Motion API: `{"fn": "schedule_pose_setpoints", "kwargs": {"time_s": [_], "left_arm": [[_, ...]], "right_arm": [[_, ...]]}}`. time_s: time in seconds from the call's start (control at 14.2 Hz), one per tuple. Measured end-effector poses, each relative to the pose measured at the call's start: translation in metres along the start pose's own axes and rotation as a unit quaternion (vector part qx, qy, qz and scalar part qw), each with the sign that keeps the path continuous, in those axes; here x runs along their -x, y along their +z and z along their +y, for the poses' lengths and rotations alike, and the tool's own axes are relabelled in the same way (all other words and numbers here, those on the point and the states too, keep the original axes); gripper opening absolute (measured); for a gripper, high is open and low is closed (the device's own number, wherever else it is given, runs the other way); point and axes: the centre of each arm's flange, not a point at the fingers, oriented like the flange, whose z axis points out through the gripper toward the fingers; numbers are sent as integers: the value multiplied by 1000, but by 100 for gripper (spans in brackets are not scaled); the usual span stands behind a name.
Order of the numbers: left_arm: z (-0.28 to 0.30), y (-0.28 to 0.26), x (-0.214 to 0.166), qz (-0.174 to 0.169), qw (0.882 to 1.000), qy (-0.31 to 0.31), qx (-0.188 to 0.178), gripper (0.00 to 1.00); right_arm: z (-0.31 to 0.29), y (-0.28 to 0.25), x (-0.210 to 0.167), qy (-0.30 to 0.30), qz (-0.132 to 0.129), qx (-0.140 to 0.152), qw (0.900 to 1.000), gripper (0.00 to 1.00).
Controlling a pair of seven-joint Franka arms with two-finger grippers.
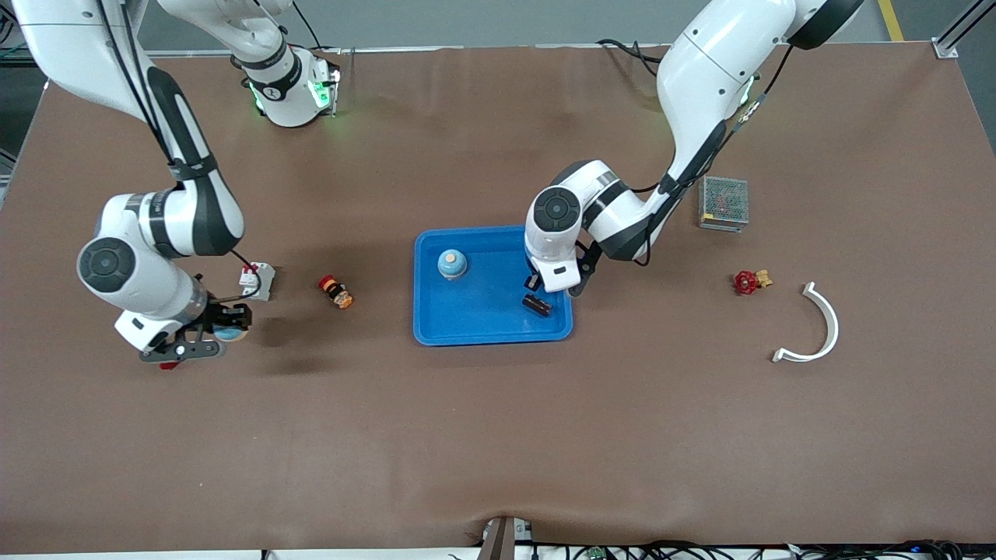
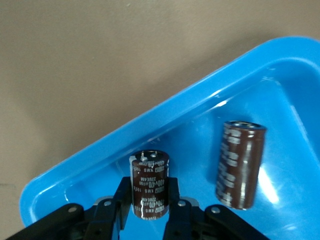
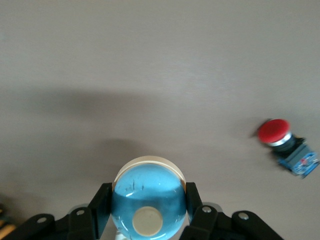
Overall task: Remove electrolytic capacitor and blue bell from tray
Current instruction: 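Carry the bell with the right gripper while the left gripper grasps a capacitor, then set the bell down with the right gripper while the left gripper carries the capacitor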
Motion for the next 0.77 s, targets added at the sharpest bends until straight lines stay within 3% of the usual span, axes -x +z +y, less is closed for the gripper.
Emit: {"fn": "schedule_pose_setpoints", "kwargs": {"time_s": [0.28,0.77], "left_arm": [[6,-25,-2,8,1000,7,10,33],[-2,-112,-47,53,997,61,-12,33]], "right_arm": [[49,23,22,-22,24,2,999,64],[46,62,36,-25,42,0,999,64]]}}
